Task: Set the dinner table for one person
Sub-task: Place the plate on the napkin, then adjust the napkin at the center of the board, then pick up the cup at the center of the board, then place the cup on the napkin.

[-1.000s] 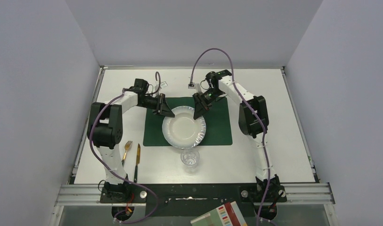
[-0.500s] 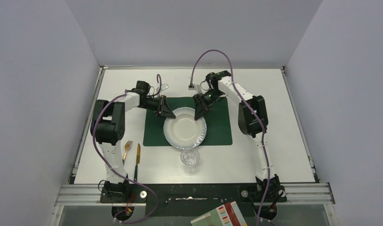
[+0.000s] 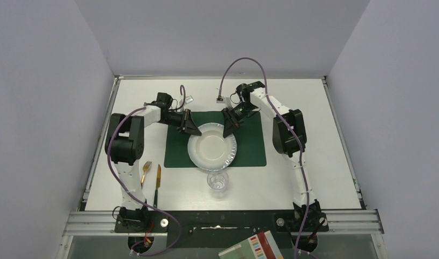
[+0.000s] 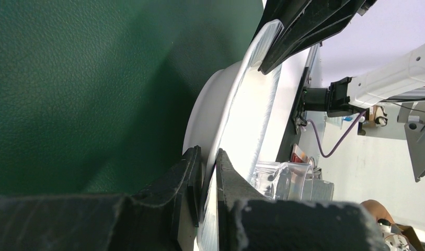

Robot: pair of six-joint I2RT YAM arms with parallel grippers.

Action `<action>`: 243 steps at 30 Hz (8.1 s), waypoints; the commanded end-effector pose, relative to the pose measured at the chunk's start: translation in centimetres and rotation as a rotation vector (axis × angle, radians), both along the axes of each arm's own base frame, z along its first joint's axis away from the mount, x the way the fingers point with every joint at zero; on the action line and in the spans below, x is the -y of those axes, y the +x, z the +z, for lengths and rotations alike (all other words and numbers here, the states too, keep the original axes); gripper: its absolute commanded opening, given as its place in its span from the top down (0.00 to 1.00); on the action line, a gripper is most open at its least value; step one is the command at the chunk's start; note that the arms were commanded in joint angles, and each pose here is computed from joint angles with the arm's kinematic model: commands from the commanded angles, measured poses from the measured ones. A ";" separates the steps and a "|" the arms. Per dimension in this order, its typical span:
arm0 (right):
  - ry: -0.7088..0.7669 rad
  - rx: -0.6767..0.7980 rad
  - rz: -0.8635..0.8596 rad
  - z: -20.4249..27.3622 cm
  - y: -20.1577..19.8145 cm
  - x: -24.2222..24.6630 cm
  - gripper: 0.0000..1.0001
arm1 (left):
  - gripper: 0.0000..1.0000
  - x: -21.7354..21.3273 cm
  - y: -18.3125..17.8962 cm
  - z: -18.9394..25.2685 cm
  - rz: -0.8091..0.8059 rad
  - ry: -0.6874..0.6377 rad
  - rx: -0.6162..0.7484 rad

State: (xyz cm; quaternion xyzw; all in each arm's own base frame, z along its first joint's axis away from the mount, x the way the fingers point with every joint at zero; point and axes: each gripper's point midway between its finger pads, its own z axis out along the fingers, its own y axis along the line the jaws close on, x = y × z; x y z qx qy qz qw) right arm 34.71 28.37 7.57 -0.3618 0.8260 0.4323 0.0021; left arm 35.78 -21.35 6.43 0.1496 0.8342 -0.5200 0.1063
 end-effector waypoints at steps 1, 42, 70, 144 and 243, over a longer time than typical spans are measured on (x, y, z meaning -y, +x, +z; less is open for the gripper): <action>-0.085 -0.026 -0.072 2.3 0.7 4.5 1.00 | 1.00 -5.0 2.2 -4.7 0.136 0.249 -0.027; -0.127 0.018 -0.046 1.2 1.2 5.6 0.39 | 0.49 -4.6 2.5 -3.8 0.129 0.220 -0.038; -0.359 1.014 -0.755 14.8 10.1 20.7 1.00 | 0.93 -17.7 12.7 12.2 0.799 0.675 0.692; -0.323 0.538 -0.424 -6.5 10.7 17.4 1.00 | 1.00 -9.9 16.4 -2.8 0.799 0.578 0.449; -0.478 0.907 -0.497 10.7 12.3 18.4 1.00 | 0.24 -15.5 9.6 4.6 0.732 0.692 0.689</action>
